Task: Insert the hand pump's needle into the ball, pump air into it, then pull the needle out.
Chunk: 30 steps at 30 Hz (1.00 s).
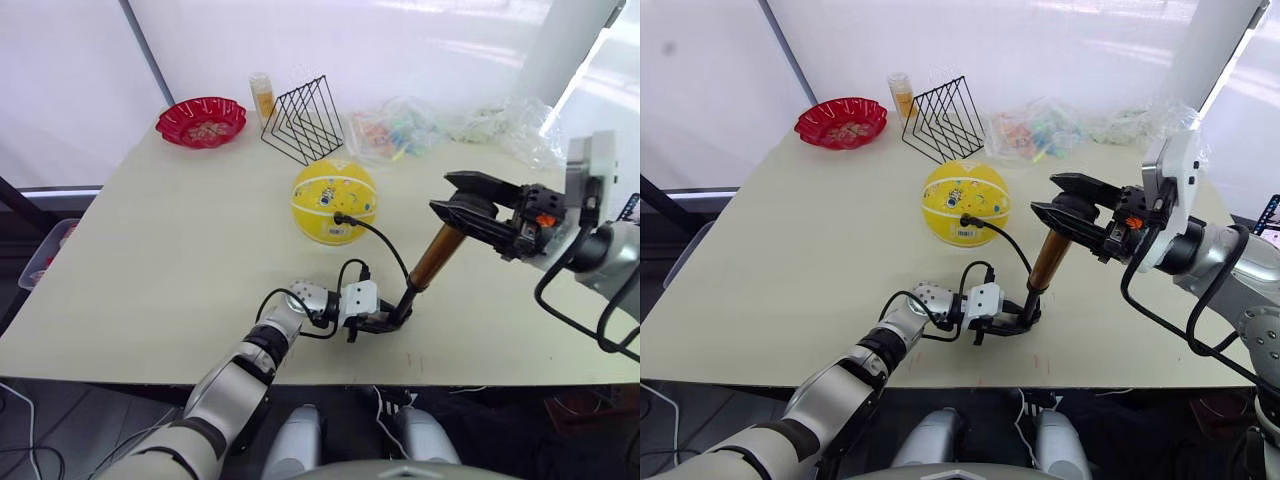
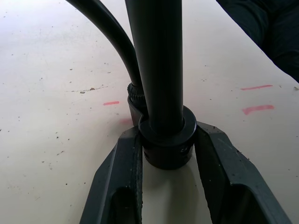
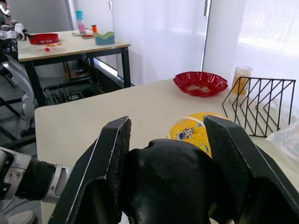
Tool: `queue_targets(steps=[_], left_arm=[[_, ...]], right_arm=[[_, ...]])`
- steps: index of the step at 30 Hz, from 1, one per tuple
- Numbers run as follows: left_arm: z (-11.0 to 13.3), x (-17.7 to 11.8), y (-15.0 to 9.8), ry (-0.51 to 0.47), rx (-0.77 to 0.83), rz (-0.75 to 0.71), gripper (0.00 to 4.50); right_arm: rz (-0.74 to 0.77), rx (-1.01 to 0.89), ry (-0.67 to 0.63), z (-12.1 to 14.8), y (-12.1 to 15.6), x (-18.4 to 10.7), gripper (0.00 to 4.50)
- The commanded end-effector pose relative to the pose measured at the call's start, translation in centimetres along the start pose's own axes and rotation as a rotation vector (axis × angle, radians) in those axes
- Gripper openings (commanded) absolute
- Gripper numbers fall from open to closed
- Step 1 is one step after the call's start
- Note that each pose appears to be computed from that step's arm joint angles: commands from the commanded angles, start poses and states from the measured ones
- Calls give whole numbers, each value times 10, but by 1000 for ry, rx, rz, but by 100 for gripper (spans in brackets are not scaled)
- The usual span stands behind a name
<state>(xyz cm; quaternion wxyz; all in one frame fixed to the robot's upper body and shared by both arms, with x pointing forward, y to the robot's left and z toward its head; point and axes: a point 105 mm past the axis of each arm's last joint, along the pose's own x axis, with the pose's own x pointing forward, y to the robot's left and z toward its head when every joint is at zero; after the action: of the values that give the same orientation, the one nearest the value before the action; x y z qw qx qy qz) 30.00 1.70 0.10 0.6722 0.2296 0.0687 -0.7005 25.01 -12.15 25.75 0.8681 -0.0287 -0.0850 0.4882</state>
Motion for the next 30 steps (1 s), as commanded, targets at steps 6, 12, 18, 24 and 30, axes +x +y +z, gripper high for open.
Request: queue_targets(steps=[6, 12, 18, 24, 30], left_arm=[[-88, -29, -56, 321, -250, -92, 111], [-89, -29, -58, 318, -252, -89, 111], [-89, -28, -58, 315, -252, -87, 111], [-87, -27, -56, 315, -248, -83, 111], [-87, -26, -55, 315, -247, -82, 111]], right_arm=[[-24, 90, 177, -70, 6, 0, 201], [-45, 136, 230, -117, 14, 1, 201], [-76, 149, 224, -149, 20, 5, 201], [-82, 112, 179, -138, 16, 6, 201], [-84, 58, 110, -105, 7, 6, 201]])
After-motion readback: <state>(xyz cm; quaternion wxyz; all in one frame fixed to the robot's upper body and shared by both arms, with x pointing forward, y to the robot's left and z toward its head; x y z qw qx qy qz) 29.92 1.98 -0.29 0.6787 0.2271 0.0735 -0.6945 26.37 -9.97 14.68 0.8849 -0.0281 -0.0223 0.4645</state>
